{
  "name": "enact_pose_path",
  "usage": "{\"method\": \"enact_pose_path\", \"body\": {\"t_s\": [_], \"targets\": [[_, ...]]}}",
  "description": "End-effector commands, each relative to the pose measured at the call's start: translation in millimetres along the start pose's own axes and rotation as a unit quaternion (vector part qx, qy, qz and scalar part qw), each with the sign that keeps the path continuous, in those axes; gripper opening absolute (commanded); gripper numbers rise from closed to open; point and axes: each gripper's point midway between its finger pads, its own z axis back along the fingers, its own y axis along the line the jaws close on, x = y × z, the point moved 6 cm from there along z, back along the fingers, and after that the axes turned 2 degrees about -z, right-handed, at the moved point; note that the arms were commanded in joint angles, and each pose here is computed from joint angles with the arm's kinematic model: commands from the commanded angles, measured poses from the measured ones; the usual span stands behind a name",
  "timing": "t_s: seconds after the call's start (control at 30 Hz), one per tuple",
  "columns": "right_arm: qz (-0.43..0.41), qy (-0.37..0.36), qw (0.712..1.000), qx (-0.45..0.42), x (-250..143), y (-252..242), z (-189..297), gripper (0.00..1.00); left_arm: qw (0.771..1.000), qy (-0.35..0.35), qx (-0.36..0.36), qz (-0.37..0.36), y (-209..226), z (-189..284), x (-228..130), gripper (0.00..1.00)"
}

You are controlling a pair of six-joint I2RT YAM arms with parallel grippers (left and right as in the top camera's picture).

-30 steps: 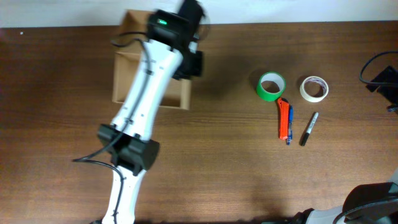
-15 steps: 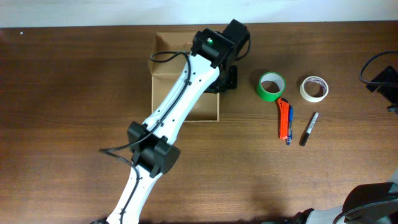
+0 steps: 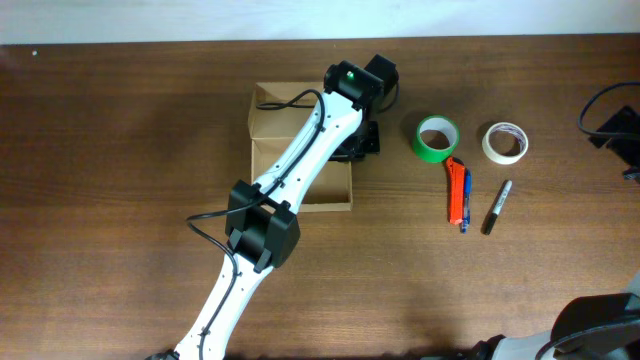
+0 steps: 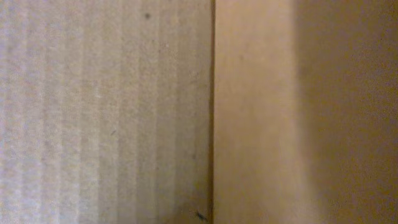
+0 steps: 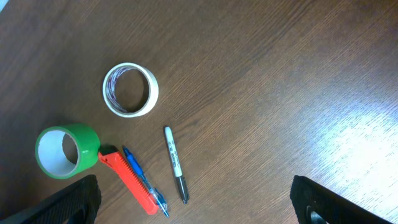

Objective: Pack container
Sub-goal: 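Push the cardboard box with the left gripper toward the table center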

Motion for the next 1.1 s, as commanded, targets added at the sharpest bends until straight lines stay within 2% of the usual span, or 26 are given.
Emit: {"method": "enact_pose_path", "body": {"t_s": [0.0, 0.13, 0.23, 0.37, 0.57, 0.8, 0.97, 1.03, 1.07], "targets": [[-0.004, -0.009, 1.000, -0.001, 2.5, -0.8, 5.2, 0.99, 1.000, -0.003, -0.002, 0.015, 5.6, -0.5, 6.5, 0.13], [-0.005, -0.009, 1.000, -0.001, 2.5, -0.8, 5.2, 0.99, 1.000, -0.004, -0.002, 0.017, 7.9, -0.4, 8.1, 0.31], [-0.004, -0.010, 1.000, -0.001, 2.8, -0.8, 5.2, 0.99, 1.000, -0.003, -0.002, 0.015, 9.0, -0.4, 8.5, 0.34], [-0.001, -0.050, 0.999, -0.007, 17.0, -0.7, 6.1, 0.99, 1.000, -0.002, -0.012, -0.008, 7.7, 4.5, 7.4, 0.39], [-0.001, -0.053, 0.999, -0.006, 18.1, -0.4, 6.1, 0.99, 0.999, -0.016, -0.019, -0.037, 10.3, 27.9, 7.0, 0.45], [-0.002, -0.049, 0.999, 0.011, 17.2, 3.5, 6.1, 0.99, 0.992, -0.091, -0.040, -0.075, 18.8, 79.9, 16.2, 0.56], [0.000, -0.040, 0.999, 0.036, 15.1, 9.1, 6.3, 1.00, 0.983, -0.172, -0.018, -0.055, 58.9, 133.5, 29.1, 0.57], [0.004, -0.026, 0.997, 0.071, 11.0, 17.7, 6.8, 0.82, 0.980, -0.195, -0.007, -0.043, 80.2, 151.9, 33.0, 0.59], [0.012, -0.017, 0.996, 0.092, 7.2, 27.4, 7.5, 0.68, 0.976, -0.217, -0.003, -0.022, 106.6, 172.3, 36.2, 0.61]]}}
